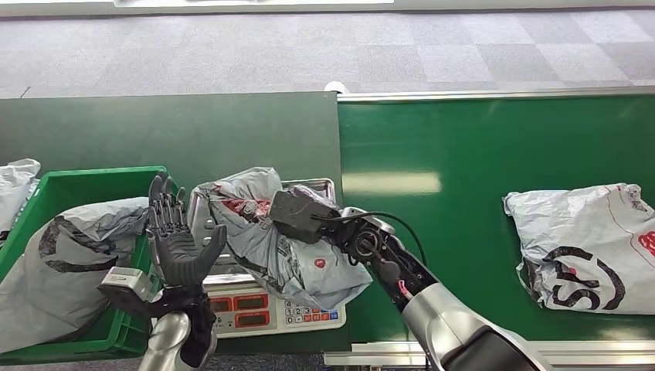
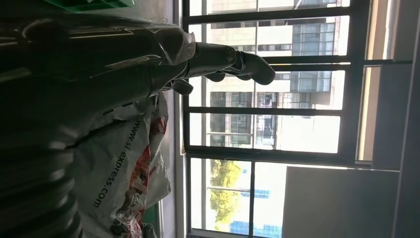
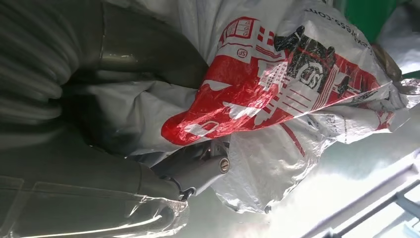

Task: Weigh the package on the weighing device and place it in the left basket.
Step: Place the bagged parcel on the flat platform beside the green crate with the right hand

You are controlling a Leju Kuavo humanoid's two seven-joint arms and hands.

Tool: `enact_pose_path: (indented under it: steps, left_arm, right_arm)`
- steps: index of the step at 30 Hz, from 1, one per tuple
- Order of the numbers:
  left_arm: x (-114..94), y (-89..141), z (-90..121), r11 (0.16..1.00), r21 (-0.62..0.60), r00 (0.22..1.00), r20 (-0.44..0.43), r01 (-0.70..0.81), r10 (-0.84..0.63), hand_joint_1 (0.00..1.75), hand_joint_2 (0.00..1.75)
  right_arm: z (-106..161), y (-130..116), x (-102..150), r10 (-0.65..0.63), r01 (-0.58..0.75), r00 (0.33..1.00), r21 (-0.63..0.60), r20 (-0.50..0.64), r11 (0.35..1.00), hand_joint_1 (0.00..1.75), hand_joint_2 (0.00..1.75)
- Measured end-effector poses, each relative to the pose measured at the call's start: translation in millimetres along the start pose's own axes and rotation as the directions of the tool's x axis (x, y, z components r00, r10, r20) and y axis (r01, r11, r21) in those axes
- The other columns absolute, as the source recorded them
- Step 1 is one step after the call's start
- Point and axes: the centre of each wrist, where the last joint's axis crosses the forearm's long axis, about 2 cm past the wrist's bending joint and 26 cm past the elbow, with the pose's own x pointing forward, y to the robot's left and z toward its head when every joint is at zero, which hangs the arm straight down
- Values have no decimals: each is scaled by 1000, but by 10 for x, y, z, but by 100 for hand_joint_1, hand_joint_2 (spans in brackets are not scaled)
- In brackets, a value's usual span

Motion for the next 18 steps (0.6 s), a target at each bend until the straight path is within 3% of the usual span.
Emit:
enact_pose_path:
  steps: [5, 16, 17, 18]
  left_arm:
    - [-18, -55, -24, 1000, -19, 1000, -3, -8, 8, 0, 175]
    - [-31, -61, -27, 1000, -22, 1000, -7, -8, 7, 0, 175]
    - [-31, -61, -28, 1000, -22, 1000, -7, -8, 8, 0, 175]
    - [-31, -62, -29, 1000, -22, 1000, -7, -8, 8, 0, 175]
  right_arm:
    - [-33, 19, 13, -209, 208, 978, -56, -7, 976, 175, 175]
    - [-52, -15, 22, -266, 263, 964, -88, -20, 961, 175, 175]
    - [-52, -13, 21, -270, 267, 963, -90, -24, 960, 169, 175]
    - [-52, -13, 19, -275, 271, 961, -93, -30, 958, 143, 175]
